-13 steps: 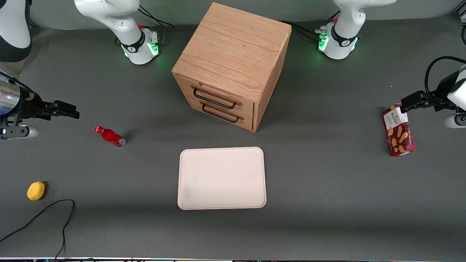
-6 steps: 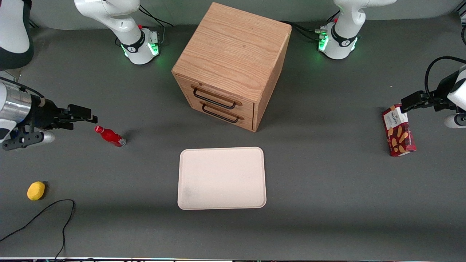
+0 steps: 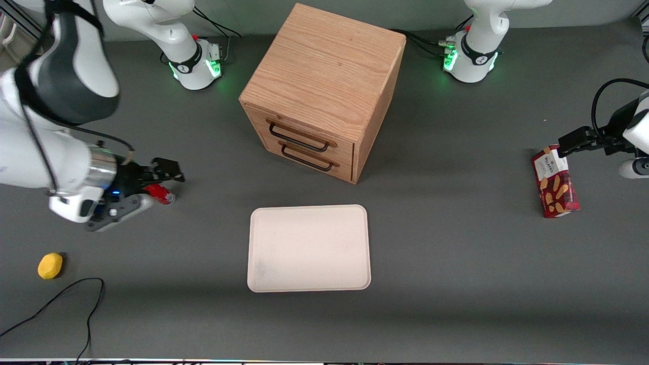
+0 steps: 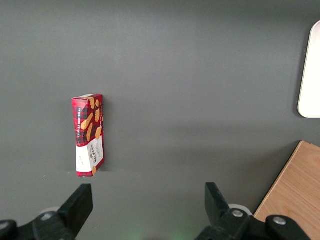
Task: Open upper drawer
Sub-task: 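Move the right gripper toward the upper drawer's black handle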
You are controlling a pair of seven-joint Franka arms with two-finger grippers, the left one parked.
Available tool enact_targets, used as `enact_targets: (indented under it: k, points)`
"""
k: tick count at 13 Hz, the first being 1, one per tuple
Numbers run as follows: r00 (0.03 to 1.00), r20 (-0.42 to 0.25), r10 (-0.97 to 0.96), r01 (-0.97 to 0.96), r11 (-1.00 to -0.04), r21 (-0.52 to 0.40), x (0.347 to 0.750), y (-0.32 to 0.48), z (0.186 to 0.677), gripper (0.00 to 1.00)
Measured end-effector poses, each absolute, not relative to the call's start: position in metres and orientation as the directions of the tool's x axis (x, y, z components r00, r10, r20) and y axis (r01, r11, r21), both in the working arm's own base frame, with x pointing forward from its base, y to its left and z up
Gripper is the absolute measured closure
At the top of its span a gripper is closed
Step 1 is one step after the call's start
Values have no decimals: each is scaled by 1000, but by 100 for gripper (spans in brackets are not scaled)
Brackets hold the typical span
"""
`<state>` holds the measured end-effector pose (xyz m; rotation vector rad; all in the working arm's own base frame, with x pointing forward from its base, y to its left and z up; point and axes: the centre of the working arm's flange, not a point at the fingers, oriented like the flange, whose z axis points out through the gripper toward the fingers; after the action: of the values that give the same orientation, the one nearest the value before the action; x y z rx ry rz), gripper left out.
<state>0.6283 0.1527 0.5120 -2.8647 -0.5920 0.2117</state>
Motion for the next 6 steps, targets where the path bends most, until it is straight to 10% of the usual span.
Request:
enact_targets:
  k: [6]
  points:
    - [696, 2, 718, 694, -672, -257, 621, 259, 495, 0]
